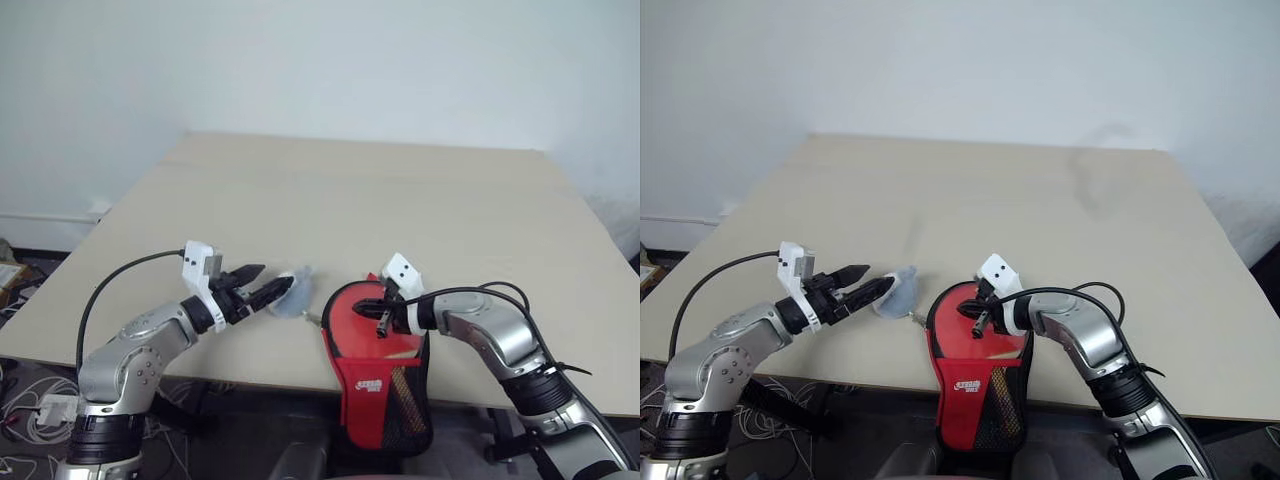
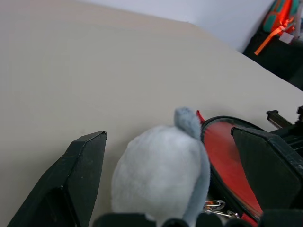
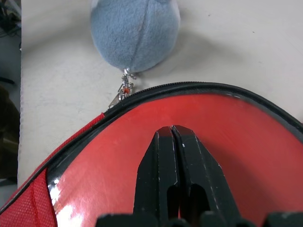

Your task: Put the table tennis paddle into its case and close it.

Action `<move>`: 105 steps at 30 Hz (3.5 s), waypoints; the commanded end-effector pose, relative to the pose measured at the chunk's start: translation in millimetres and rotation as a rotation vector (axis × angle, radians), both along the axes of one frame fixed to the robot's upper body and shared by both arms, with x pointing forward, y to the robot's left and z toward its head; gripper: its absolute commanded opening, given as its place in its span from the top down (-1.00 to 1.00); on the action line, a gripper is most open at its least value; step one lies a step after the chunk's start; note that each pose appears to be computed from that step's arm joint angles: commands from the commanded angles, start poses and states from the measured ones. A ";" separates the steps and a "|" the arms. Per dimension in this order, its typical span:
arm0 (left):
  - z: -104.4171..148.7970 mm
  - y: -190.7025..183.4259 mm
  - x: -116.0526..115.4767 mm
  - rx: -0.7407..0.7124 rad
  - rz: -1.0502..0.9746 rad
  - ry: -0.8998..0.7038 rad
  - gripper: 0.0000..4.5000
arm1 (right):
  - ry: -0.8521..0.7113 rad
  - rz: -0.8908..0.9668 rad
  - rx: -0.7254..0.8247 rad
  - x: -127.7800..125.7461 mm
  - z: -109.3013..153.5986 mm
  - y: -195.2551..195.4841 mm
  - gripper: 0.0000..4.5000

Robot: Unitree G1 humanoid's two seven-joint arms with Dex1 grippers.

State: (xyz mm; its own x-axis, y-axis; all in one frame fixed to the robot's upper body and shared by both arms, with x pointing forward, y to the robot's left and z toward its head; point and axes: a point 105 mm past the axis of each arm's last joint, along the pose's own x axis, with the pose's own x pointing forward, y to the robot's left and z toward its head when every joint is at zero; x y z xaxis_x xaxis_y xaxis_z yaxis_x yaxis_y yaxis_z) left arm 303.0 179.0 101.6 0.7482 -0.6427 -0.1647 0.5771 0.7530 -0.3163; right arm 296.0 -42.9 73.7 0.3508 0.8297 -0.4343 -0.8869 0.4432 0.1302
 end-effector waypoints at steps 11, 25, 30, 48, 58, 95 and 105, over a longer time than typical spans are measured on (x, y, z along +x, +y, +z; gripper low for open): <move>-32.3 -11.2 15.3 0.034 0.019 0.051 -1.00 | -0.043 0.005 0.037 1.7 12.5 8.0 0.99; -33.6 -19.4 17.7 0.016 0.018 0.058 -0.01 | -0.024 -0.025 -0.024 6.1 -11.5 -3.5 1.00; -30.1 -28.0 20.8 0.007 -0.003 0.049 0.25 | -0.018 -0.036 -0.028 10.6 -31.1 -6.1 1.00; -32.3 -39.8 38.0 0.027 0.003 0.051 0.57 | 0.027 -0.029 -0.061 5.0 -60.8 -5.9 1.00; -36.3 -46.8 54.0 0.087 0.025 0.050 0.86 | 0.031 -0.022 -0.067 4.1 -62.3 -5.3 1.00; -10.4 -53.2 138.0 0.279 0.162 -0.043 0.86 | 0.045 -0.003 -0.090 -1.7 -70.0 -2.5 1.00; -2.6 -76.8 146.2 0.276 0.141 -0.067 0.86 | 0.046 -0.003 -0.095 -3.3 -70.8 -2.7 1.00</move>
